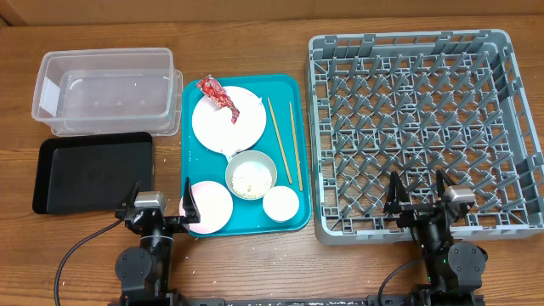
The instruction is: Sort waste into correct bins and load items into the dishwasher
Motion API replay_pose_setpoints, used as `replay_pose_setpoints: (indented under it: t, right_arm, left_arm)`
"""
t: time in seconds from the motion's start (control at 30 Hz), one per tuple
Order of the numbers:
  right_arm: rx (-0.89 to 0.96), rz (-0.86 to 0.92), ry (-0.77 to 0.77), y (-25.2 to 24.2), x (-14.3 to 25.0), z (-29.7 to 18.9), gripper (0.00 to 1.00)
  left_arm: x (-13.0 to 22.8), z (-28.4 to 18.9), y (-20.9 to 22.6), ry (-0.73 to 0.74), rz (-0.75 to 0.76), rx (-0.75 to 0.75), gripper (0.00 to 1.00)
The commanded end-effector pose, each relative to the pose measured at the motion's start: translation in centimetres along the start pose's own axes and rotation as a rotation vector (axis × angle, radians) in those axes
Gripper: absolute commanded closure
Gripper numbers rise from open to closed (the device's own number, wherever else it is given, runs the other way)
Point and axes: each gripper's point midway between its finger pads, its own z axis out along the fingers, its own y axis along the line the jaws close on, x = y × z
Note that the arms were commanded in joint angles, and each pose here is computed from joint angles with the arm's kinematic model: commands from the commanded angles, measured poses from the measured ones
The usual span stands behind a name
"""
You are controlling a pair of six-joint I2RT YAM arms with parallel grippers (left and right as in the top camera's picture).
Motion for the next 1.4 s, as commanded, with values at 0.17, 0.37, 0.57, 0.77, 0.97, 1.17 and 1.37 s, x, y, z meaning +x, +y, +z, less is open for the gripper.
replay_pose_setpoints:
  t: [0.17, 0.37, 0.57, 0.77, 0.97, 1.17, 1.37]
  right_arm:
    - [0.006, -0.004, -0.009, -0.2, 0.0, 0.0, 0.0]
    - [0.006, -0.005, -0.01, -0.2, 0.0, 0.0, 0.0]
    - [0.005, -0.004, -0.01, -0.1, 0.0, 0.0, 0.0]
    - [0.003, -0.005, -0.015, -0.1, -0.1, 0.0, 0.0]
    - [-0.047, -0.01, -0.041, 0.8, -0.8, -0.1, 0.0]
    - [-0.12, -0.024, -0.1, 2.6, -4.0, -0.8, 0.0]
    - [-0.131, -0.038, -0.163, 3.5, -8.1, -2.1, 0.0]
  left_arm:
    - [0.1, 0.0, 0.8, -0.004, 0.023, -0.048, 0.0]
    - [0.1, 0.0, 0.7, -0.005, 0.023, -0.046, 0.0]
    - [0.1, 0.0, 0.7, -0.005, 0.023, -0.046, 0.0]
    - [0.1, 0.0, 0.7, -0.005, 0.022, -0.045, 0.0]
    - [-1.1, 0.0, 0.1, -0.052, 0.018, -0.009, 0.0]
    - [-5.1, -0.7, -0.7, -0.175, 0.027, 0.03, 0.0]
    - [-7.6, -1.4, -1.1, -0.126, 0.035, 0.038, 0.0]
